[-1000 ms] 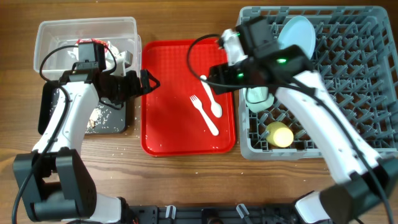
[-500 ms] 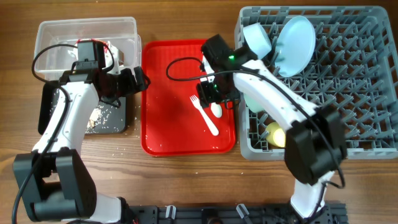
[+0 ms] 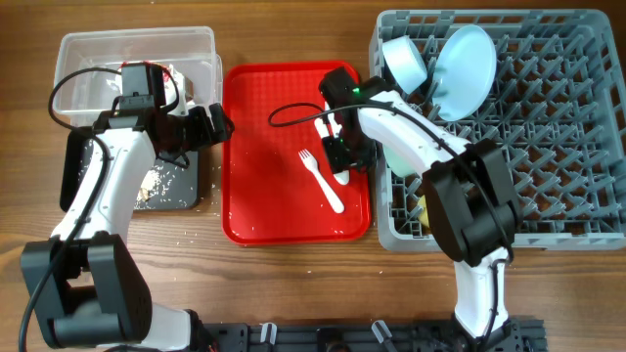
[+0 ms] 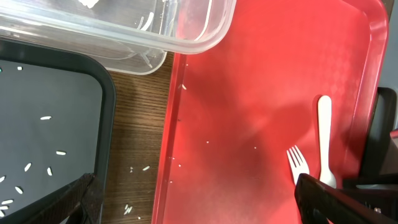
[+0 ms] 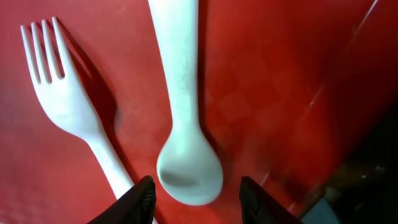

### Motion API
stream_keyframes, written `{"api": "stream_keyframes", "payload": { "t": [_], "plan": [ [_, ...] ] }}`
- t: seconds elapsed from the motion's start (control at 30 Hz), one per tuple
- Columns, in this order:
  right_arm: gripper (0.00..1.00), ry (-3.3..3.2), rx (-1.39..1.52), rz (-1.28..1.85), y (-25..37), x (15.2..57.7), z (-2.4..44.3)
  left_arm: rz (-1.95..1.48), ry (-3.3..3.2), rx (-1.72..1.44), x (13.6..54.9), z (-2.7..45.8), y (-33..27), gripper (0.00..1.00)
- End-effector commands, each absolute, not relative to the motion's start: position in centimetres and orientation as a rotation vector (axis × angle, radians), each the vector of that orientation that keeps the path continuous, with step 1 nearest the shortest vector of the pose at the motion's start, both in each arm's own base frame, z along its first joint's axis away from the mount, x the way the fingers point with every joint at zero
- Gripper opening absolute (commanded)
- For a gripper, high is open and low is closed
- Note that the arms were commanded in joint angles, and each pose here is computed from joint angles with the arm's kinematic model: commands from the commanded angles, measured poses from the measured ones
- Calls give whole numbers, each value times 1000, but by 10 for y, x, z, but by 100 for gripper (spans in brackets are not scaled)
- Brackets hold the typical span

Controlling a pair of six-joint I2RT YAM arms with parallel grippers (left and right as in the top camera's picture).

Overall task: Sort waste into correct bins and load items into the dishwasher rack
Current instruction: 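Move the right gripper to the red tray and grasp the white spoon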

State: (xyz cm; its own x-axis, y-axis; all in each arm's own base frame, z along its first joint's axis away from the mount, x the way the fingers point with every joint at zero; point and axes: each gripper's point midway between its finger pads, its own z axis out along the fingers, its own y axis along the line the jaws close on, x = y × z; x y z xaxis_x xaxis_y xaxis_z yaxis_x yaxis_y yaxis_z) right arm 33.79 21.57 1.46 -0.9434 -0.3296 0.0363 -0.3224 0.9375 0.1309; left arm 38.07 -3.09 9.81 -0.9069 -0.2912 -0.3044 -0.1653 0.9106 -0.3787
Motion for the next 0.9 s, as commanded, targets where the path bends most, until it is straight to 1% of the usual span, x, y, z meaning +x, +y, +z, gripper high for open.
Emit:
{"api": "stream_keyframes", "payload": {
  "t": [0.0, 0.07, 0.3, 0.4, 0.53, 0.57, 0.6, 0.63, 0.7, 0.73, 0.87],
  "plan": [
    [44, -3006, 686, -149, 212, 341, 9, -481, 2689, -350, 383, 106, -27, 100],
    [41, -2998, 717, -138, 211, 342, 7, -481, 2689, -350, 383, 106, -27, 100],
    [38, -2972, 770, -172, 212, 335, -4, -481, 2689, -350, 383, 106, -27, 100],
    [35, -2964, 768, -201, 214, 333, -9, -481, 2689, -350, 383, 106, -27, 100],
    [33, -2921, 777, -186, 210, 325, -16, -481, 2689, -350, 383, 106, -27, 100],
    [31, -2905, 775, -179, 209, 322, -19, -481, 2689, -350, 383, 106, -27, 100],
    [27, -2893, 777, -174, 208, 320, -21, -481, 2689, -350, 383, 106, -27, 100],
    [21, -2887, 775, -172, 207, 319, -22, -481, 2689, -350, 383, 106, -27, 100],
    [7, -2889, 775, -172, 207, 319, -21, -481, 2689, -350, 383, 106, -27, 100],
    [4, -2892, 776, -174, 208, 321, -20, -481, 2689, -350, 383, 106, -27, 100],
    [4, -2900, 776, -197, 212, 324, -4, -481, 2689, -350, 383, 106, -27, 100]
  ]
}}
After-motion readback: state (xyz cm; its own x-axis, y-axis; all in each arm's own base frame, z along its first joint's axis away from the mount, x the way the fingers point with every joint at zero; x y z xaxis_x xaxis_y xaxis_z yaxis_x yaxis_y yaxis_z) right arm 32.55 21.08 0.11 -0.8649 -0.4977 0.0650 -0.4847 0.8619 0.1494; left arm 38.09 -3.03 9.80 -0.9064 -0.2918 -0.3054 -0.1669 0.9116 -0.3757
